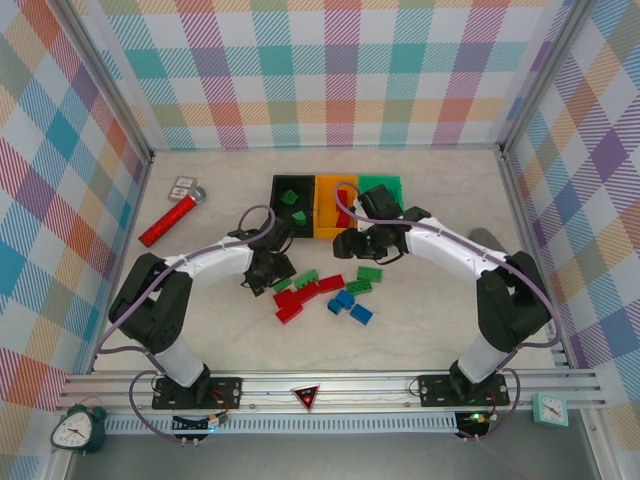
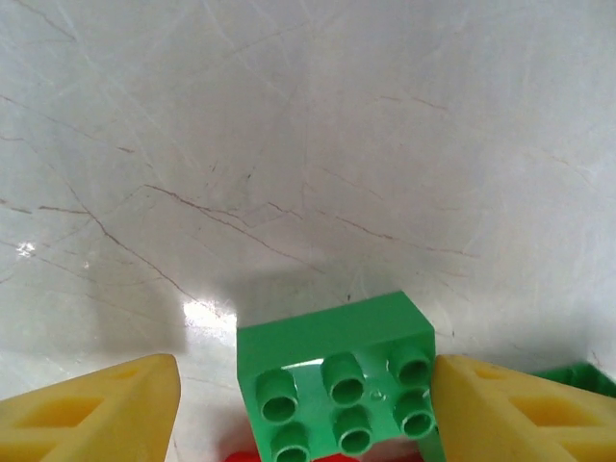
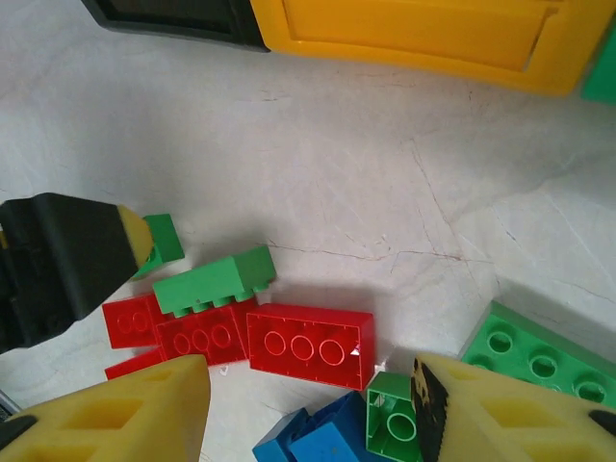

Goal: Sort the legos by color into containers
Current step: Pick up the lego from the center of the table, then place the lego in the container.

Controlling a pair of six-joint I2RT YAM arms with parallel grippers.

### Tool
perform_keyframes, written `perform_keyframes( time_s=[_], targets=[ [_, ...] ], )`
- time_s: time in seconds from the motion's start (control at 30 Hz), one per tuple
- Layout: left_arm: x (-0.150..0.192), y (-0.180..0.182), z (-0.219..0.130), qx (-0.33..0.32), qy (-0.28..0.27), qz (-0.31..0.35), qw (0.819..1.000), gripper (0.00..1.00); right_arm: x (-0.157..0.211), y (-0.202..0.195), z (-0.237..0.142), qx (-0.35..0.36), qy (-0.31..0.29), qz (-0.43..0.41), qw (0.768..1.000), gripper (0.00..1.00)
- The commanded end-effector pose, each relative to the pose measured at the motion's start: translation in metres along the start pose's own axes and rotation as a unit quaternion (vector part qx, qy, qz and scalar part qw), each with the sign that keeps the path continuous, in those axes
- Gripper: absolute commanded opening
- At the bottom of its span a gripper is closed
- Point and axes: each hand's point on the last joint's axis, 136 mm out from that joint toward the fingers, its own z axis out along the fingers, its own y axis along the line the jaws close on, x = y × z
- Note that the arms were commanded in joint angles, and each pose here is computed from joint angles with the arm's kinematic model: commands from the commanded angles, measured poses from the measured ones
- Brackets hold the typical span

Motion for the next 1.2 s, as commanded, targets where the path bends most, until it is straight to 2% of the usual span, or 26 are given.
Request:
perform_keyframes(
  time_s=[0.0,0.2,0.27,0.3,0.43,0.63,0.83,1.03,1.17],
  targets=[
    [0.005,0.001,0.002,-0.029,0.003,-0.016,0.999,0.69,-0.002,0.005,-0.009,-0.005,-0.020,-0.017,1.000,0.58],
    [0.010,-0.002,0.012,-0.039,0.017,-0.009,0.999,0.66,0.004,0.000,-0.012,0.002,-0.024,-0.020,1.000,0.58],
    [0.010,-0.002,0.012,-0.037,0.016,-0.006,0.999,0.59,0.006,-0.001,-0.013,0.003,-0.024,-0.020,1.000,0.58],
    [0.009,-0.002,0.011,-0.037,0.014,-0.002,0.999,0.56,0.007,-0.002,-0.013,0.004,-0.025,-0.019,1.000,0.58],
    [-0.003,-0.003,-0.007,-0.034,-0.019,0.008,0.999,0.54,0.009,-0.003,-0.012,0.005,-0.023,-0.019,1.000,0.58],
    [-0.039,-0.021,-0.054,-0.021,-0.098,0.051,0.994,0.54,0.016,-0.006,-0.015,0.008,-0.023,-0.015,1.000,0.58],
    [-0.079,-0.060,-0.086,0.011,-0.132,0.090,0.987,0.56,0.033,-0.018,-0.018,0.020,-0.018,-0.001,1.000,0.58],
    [-0.131,-0.086,-0.090,0.027,-0.149,0.096,0.984,0.57,0.053,-0.030,-0.027,0.030,-0.024,0.017,0.999,0.58],
    [-0.154,-0.105,-0.083,0.056,-0.142,0.105,0.983,0.63,0.064,-0.036,-0.031,0.034,-0.026,0.027,0.999,0.59]
  ],
)
